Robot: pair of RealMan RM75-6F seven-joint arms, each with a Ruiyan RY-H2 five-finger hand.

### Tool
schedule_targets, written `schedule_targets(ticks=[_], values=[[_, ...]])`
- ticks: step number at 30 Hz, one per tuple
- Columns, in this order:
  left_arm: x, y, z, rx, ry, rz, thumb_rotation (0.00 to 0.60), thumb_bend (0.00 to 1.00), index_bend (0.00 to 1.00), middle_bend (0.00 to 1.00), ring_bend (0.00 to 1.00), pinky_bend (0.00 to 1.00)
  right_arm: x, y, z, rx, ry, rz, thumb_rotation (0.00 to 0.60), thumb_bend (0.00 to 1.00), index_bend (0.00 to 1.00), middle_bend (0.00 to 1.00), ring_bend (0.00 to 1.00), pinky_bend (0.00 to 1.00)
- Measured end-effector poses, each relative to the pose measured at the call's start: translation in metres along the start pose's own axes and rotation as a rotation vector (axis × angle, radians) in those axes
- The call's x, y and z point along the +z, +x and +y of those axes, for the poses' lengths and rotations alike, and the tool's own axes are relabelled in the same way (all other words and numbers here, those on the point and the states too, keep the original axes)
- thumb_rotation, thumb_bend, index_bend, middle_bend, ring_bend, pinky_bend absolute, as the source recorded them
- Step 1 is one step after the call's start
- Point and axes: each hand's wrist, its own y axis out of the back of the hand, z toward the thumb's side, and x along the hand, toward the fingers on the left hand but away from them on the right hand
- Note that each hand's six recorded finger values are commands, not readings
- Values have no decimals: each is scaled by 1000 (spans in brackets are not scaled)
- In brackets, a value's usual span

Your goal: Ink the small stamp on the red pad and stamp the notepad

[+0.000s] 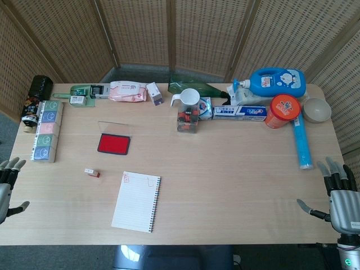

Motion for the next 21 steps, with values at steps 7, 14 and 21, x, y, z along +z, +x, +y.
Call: schedule_targets(ticks=[7,14,21], values=[[0,5,-3,-7,-1,-2,600,102,51,0,0,90,1,1,-2,22,-15,-8,399,0,0,0,0,0],[16,31,-17,-33,-35,-42,600,105,138,0,0,90,0,0,0,33,-42,-19,398,0,0,0,0,0],[53,67,-41,-73,-33,-93,600,128,198,0,0,91,-6,-2,4,37,-64,-34,401,0,0,0,0,0]])
